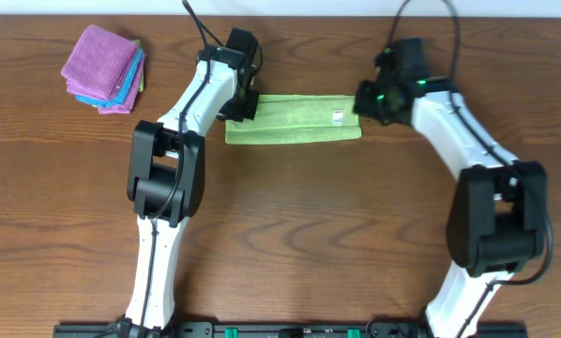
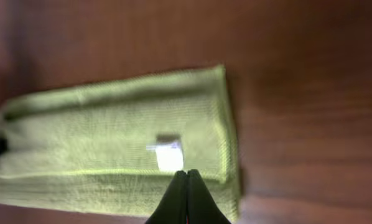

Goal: Fold the cloth
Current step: 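Open the right gripper and lift it away from the cloth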

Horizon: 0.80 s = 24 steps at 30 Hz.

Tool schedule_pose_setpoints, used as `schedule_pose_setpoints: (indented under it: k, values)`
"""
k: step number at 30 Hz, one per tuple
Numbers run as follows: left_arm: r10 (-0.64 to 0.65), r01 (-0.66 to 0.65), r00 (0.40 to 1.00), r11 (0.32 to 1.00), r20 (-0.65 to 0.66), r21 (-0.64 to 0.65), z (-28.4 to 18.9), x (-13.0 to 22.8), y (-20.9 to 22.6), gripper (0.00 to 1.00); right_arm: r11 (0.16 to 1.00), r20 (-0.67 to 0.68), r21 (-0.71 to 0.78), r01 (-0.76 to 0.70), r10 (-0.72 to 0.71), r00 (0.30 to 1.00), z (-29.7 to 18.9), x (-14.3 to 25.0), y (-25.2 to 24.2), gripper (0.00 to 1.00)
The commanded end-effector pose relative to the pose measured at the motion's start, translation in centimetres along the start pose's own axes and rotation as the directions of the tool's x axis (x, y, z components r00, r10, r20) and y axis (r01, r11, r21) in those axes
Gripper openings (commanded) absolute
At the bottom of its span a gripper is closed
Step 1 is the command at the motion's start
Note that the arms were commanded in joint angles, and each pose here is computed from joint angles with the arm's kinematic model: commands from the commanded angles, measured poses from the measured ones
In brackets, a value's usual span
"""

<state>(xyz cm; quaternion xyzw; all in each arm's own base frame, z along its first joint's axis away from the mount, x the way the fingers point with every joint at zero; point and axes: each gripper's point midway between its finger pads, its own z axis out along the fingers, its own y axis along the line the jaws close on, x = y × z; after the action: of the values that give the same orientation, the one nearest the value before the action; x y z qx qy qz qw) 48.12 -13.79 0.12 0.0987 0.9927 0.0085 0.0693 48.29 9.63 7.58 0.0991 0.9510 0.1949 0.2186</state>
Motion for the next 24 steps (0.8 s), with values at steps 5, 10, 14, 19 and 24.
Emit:
schedule_pose_setpoints:
  k: [5, 10, 14, 19, 24]
  values:
    - [-0.013, 0.009, 0.997, 0.999, -0.07, -0.052, 1.9, 1.9, 1.4, 0.06, 0.907, -0.063, -0.357, -0.224, 0.215, 0.974, -1.9, -3.1, -2.8, 0.02]
    - [-0.012, 0.008, 0.997, 0.999, -0.073, -0.053, 1.9, 1.9, 1.4, 0.06, 0.831, -0.263, -0.412, -0.374, 0.285, 0.922, 2.5, 0.4, -3.2, 0.09]
    - [-0.012, 0.008, 0.997, 0.999, -0.073, -0.053, 1.9, 1.9, 1.4, 0.06, 0.803, -0.305, -0.447, -0.394, 0.278, 0.911, 3.5, 1.1, -2.5, 0.55]
    - [-0.012, 0.008, 0.997, 0.999, -0.072, -0.053, 1.9, 1.9, 1.4, 0.06, 0.805, -0.296, -0.455, -0.381, 0.267, 0.917, 3.6, 1.0, -2.2, 0.66]
    - [-0.011, 0.008, 0.998, 0.999, -0.07, -0.052, 1.9, 1.9, 1.4, 0.06, 0.806, -0.328, -0.467, -0.363, 0.224, 0.918, 4.5, 2.4, -1.1, 0.66]
